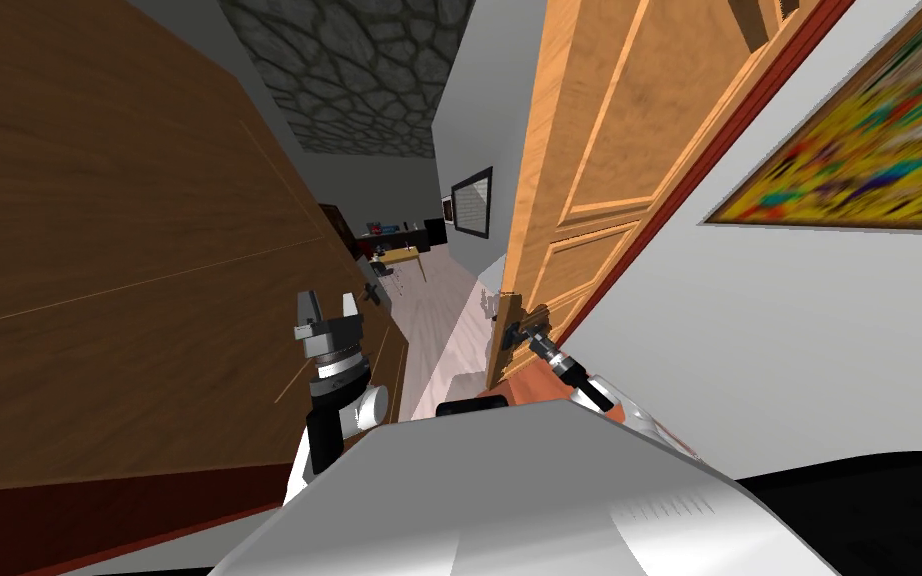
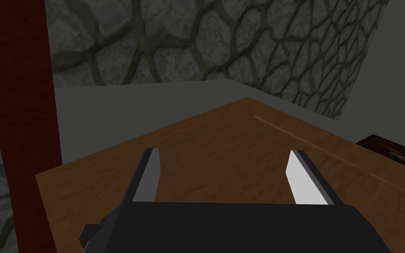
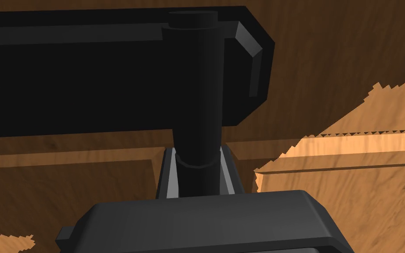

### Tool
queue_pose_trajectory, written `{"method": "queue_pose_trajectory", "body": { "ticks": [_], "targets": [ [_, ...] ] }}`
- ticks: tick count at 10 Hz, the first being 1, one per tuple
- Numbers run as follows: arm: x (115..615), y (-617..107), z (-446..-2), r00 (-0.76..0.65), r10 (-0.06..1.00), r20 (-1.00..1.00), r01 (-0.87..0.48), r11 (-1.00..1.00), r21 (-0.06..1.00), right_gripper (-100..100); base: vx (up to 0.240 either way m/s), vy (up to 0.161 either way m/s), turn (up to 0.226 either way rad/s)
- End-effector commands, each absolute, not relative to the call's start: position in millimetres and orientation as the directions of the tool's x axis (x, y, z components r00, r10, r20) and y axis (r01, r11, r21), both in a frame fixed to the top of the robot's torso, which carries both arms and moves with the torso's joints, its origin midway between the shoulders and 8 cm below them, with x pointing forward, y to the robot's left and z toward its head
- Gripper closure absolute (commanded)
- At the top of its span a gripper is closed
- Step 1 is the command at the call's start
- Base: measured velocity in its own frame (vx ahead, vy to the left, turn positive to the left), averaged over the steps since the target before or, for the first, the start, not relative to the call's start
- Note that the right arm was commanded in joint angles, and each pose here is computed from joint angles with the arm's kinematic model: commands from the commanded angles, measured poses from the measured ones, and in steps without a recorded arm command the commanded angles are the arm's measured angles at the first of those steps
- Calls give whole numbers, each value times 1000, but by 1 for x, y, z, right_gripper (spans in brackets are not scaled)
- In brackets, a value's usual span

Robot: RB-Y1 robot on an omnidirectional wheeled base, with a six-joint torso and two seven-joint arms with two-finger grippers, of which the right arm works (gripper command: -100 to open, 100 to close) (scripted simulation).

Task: Push the door open

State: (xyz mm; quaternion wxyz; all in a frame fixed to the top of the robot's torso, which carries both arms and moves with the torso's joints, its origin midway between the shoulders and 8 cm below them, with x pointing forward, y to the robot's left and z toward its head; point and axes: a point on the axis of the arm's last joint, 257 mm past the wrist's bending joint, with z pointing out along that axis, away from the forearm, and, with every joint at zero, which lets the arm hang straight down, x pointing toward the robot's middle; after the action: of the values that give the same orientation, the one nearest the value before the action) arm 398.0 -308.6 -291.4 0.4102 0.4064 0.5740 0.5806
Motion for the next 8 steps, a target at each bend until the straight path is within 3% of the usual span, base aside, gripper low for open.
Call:
{"method": "queue_pose_trajectory", "body": {
  "ticks": [1, 4, 8],
  "targets": [
    [397, -309, -292, -333, 943, 3, -7, -6, 1000, 100, -15, -7, 23],
    [397, -309, -292, -333, 943, 3, -7, -6, 1000, 100, 0, 0, 0],
    [420, -327, -289, -263, 965, -19, -25, 13, 1000, 100, 151, 76, -25]
  ]
}}
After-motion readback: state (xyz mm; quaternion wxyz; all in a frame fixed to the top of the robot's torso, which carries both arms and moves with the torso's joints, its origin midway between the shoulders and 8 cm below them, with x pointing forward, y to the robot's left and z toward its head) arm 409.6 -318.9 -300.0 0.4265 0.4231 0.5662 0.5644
